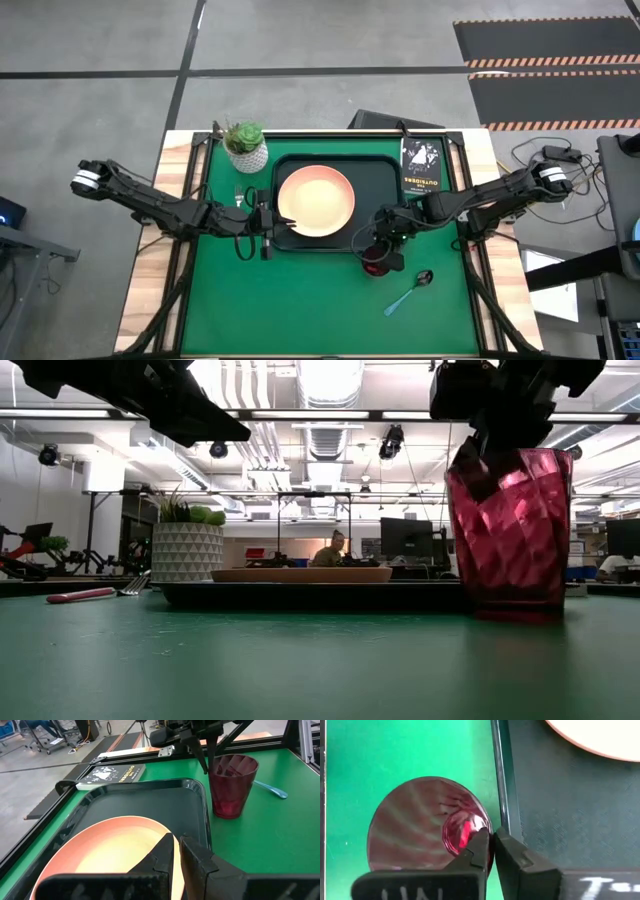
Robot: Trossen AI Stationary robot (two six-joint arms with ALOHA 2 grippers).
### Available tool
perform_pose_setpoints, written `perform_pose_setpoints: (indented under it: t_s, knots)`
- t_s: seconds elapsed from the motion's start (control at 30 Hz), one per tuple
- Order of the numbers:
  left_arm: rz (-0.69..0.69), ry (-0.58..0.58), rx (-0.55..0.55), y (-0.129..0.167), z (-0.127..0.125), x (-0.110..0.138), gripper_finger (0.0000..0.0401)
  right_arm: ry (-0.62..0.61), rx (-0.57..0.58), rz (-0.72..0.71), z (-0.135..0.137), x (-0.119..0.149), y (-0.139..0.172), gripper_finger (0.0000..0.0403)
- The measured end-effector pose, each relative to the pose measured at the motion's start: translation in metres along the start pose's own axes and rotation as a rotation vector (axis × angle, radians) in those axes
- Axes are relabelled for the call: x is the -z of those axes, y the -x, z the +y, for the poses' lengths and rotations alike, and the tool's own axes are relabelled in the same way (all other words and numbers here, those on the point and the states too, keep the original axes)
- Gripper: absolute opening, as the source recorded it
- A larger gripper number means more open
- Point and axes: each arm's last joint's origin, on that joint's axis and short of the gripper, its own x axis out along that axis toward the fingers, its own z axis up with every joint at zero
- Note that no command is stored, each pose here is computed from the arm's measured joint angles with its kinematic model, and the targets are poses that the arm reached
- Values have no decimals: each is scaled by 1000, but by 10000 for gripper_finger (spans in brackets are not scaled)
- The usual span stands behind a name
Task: Pick and place plate/cup/fork/spoon on tray
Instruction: Put the red cup on the dark green serving tray to the top right of the orange plate
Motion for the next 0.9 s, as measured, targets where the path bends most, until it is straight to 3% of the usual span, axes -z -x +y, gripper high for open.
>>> perform_pose_setpoints:
  t_s: [0.23,0.4,0.63,0.9]
  knots:
    - [0,0,0,0,0,0,12,-17,-117,-32,0,-23,22,9]
    - [0,0,0,0,0,0,12,-25,-36,-72,-21,-45,52,9]
    - [-1,0,0,0,0,0,12,-156,175,-168,-100,-58,82,9]
    - [-12,-22,-1,0,0,-1,12,-450,329,-158,-193,-35,104,9]
